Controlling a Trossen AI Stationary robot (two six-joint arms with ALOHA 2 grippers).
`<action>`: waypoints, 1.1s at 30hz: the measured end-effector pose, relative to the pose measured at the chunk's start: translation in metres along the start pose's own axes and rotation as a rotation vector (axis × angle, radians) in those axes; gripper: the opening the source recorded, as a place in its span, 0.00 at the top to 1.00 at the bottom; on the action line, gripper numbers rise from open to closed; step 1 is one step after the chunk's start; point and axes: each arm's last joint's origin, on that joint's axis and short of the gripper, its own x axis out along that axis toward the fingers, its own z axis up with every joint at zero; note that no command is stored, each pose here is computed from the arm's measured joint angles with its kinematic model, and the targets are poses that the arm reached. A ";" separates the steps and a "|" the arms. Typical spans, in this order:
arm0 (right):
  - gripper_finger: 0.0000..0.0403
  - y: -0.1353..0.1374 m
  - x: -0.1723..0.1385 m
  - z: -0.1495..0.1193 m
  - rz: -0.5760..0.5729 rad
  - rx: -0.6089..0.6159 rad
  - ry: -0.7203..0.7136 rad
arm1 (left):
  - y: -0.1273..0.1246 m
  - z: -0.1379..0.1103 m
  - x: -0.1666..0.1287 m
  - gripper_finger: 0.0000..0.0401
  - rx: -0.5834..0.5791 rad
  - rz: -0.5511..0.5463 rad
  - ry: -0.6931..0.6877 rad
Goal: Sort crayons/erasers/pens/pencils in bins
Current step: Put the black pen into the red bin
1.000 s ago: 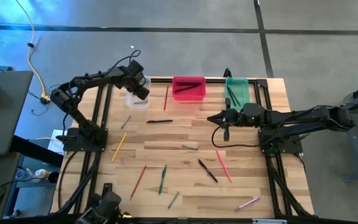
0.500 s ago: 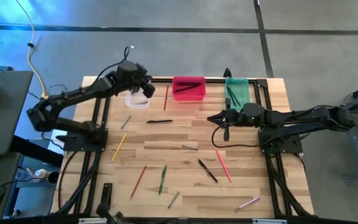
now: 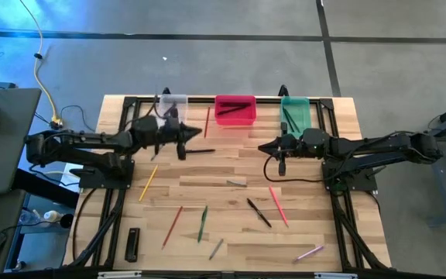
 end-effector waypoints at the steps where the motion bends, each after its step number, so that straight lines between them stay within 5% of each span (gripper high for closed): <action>1: 0.96 0.000 0.000 0.000 0.000 0.008 0.000 | -0.004 -0.004 -0.002 1.00 0.003 -0.020 -0.018; 19: 0.96 0.019 -0.001 -0.002 -0.083 0.109 0.039 | -0.043 -0.040 -0.034 1.00 -0.006 -0.205 -0.181; 33: 0.96 0.058 0.018 0.035 -0.158 0.202 0.396 | -0.045 -0.056 -0.054 1.00 -0.023 -0.237 -0.244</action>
